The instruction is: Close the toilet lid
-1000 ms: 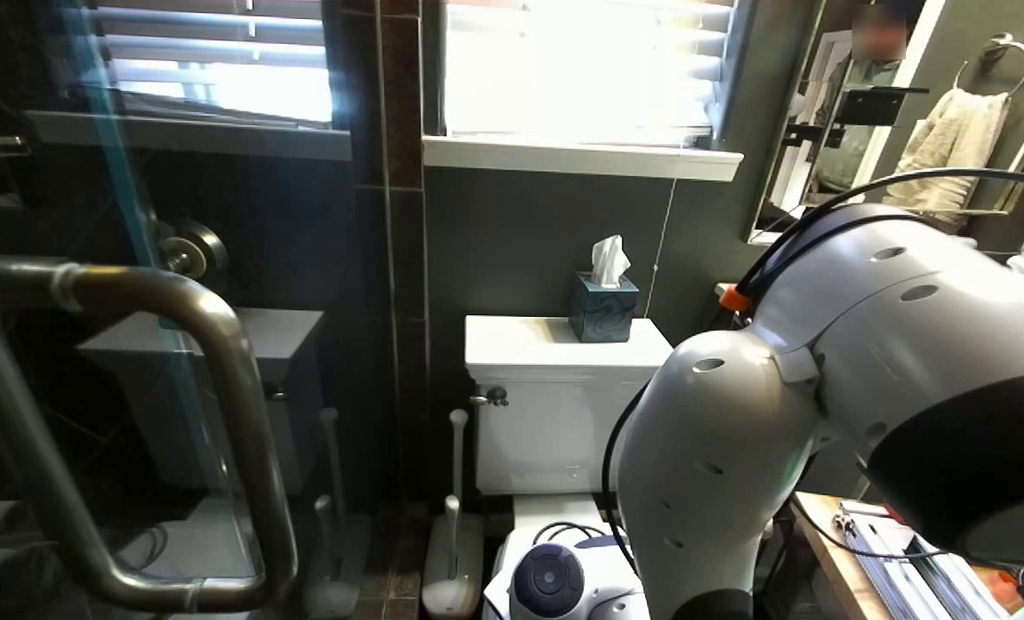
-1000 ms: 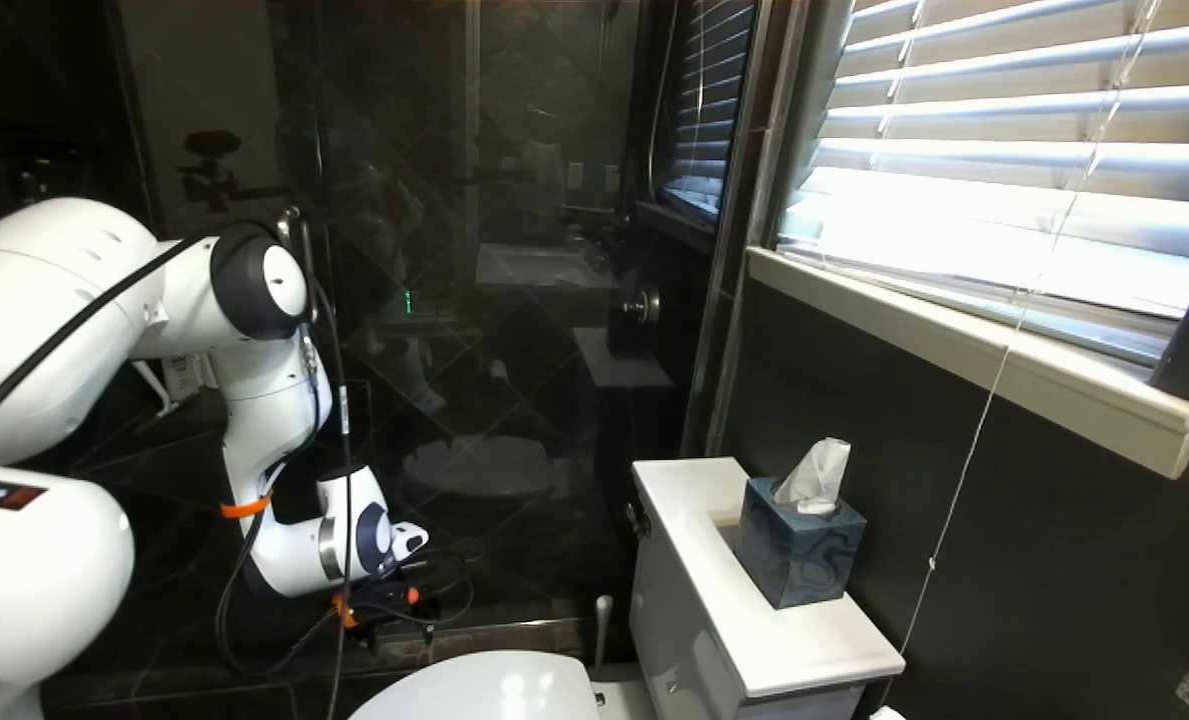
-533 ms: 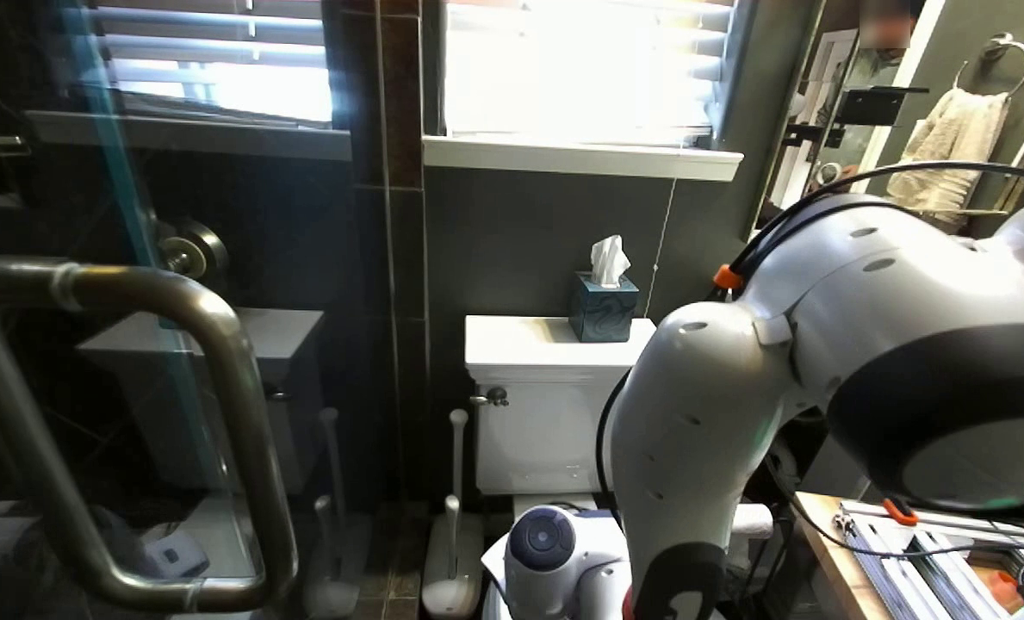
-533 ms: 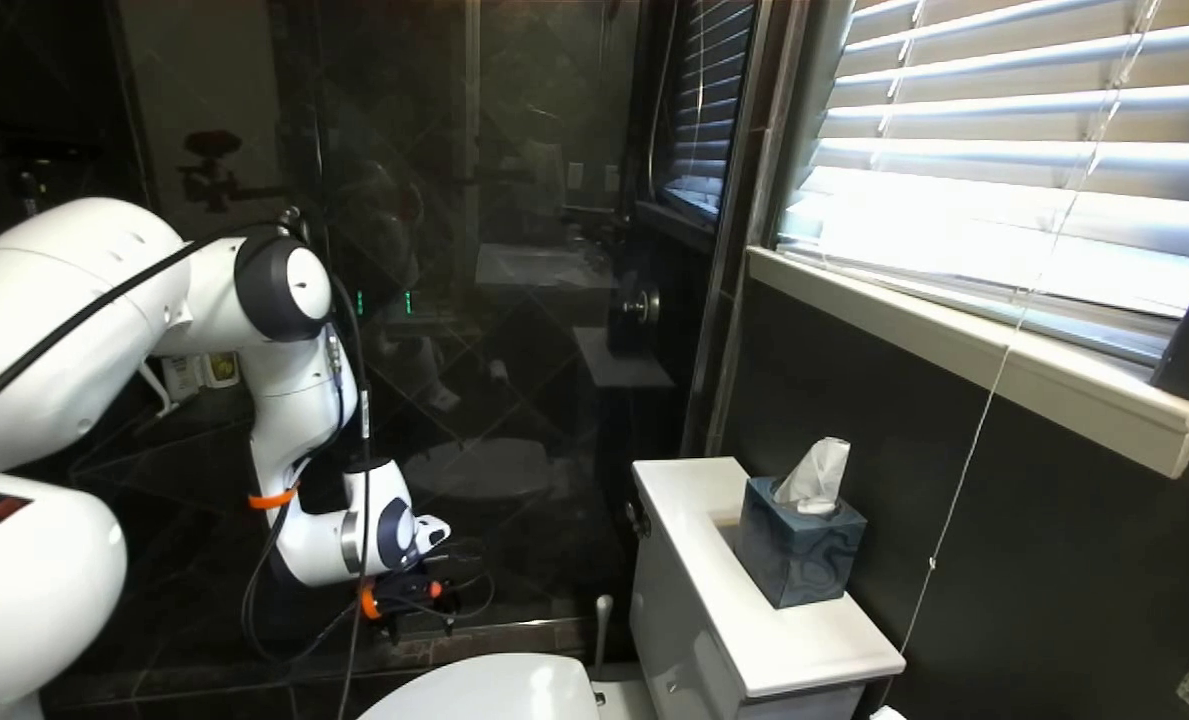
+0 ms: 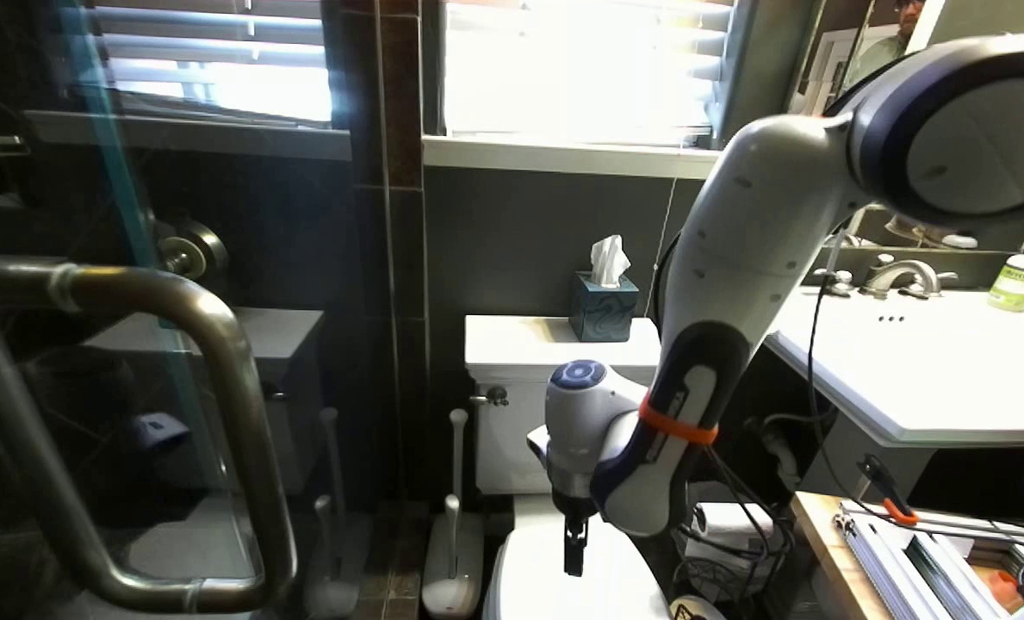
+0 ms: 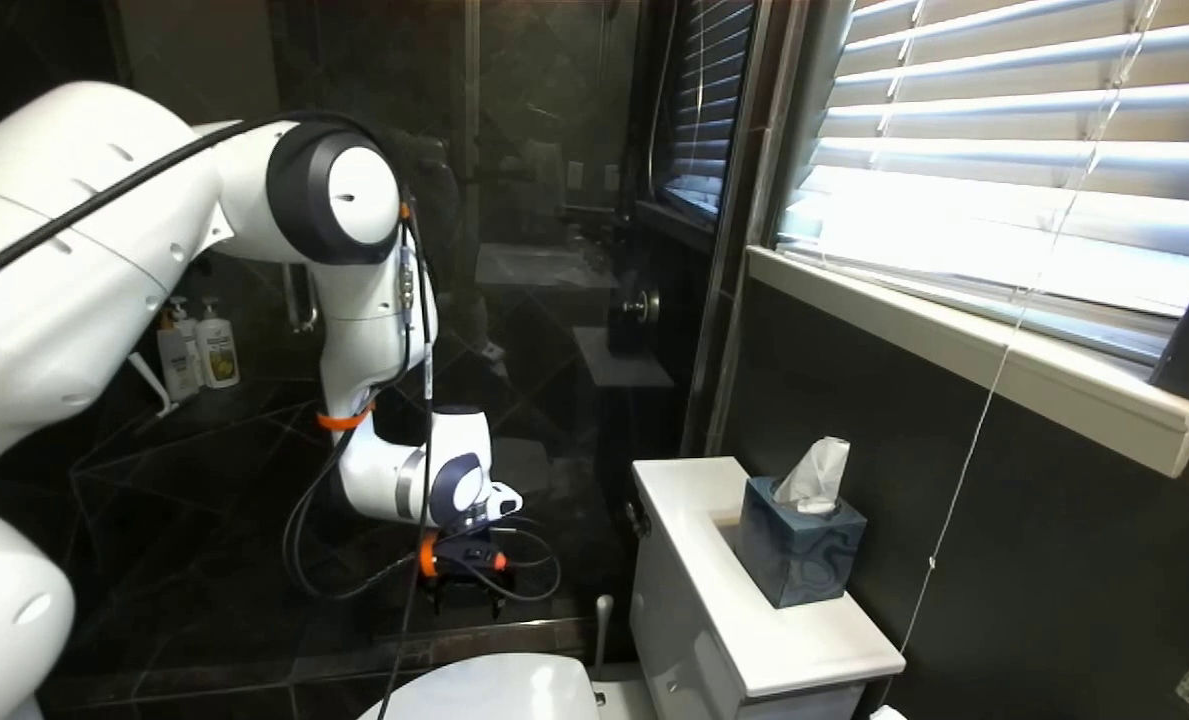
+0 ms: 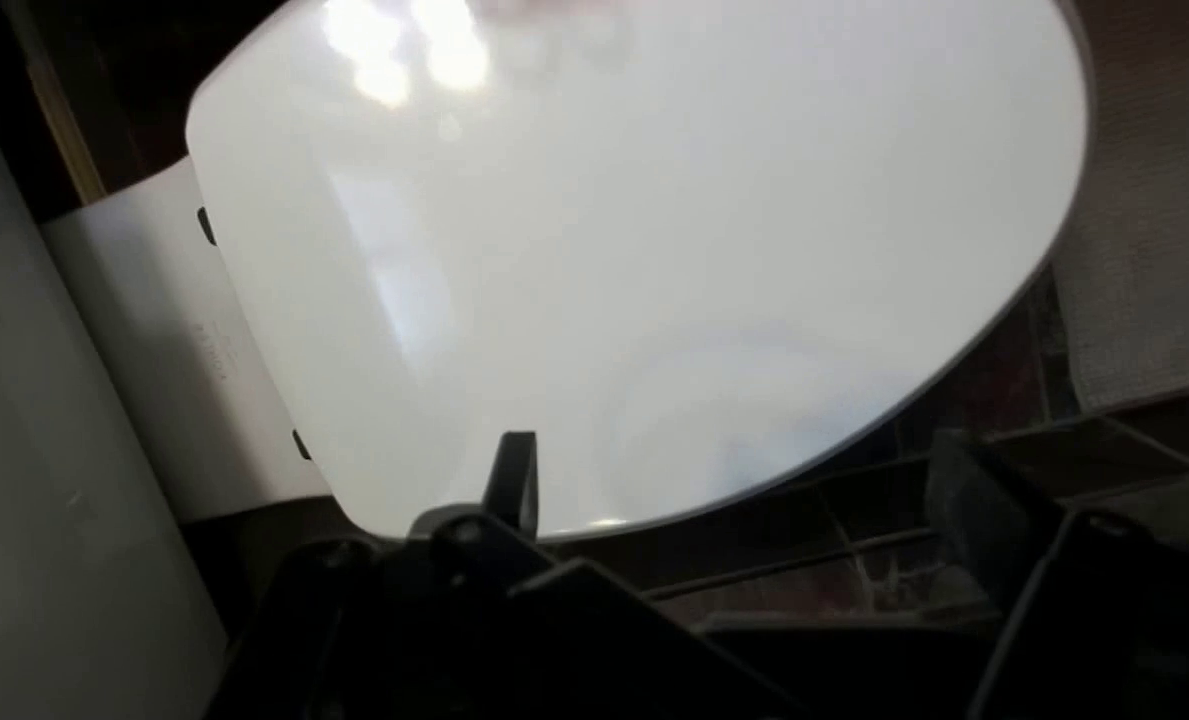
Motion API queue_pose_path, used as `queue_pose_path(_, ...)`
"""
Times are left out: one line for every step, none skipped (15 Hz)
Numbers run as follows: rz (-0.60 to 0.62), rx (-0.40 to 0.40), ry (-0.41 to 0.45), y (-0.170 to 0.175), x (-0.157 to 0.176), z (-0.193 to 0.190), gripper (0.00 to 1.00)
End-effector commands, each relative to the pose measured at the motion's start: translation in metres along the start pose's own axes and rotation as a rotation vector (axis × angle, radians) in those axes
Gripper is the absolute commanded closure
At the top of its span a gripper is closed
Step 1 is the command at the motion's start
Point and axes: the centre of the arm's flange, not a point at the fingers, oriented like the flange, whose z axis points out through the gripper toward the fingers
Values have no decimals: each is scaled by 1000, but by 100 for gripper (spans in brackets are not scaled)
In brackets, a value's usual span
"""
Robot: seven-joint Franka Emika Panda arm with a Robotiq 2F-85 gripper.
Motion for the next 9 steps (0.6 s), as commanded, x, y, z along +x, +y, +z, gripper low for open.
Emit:
queue_pose_path(87, 114, 61, 27, -43, -80, 0)
queue_pose_path(113, 113, 88, 34, -52, -97, 0)
queue_pose_path(132, 123, 119, 40, -60, -115, 0)
queue_pose_path(119, 133, 127, 43, -69, -132, 0)
queue_pose_path(135, 124, 157, 46, -77, -149, 0)
queue_pose_path(114, 112, 176, 48, -86, -165, 0)
queue_pose_path(102, 98, 199, 49, -95, -181, 0)
queue_pose_path(-17, 75, 222, 51, -105, -197, 0)
queue_pose_path(74, 77, 192, 53, -67, -153, 0)
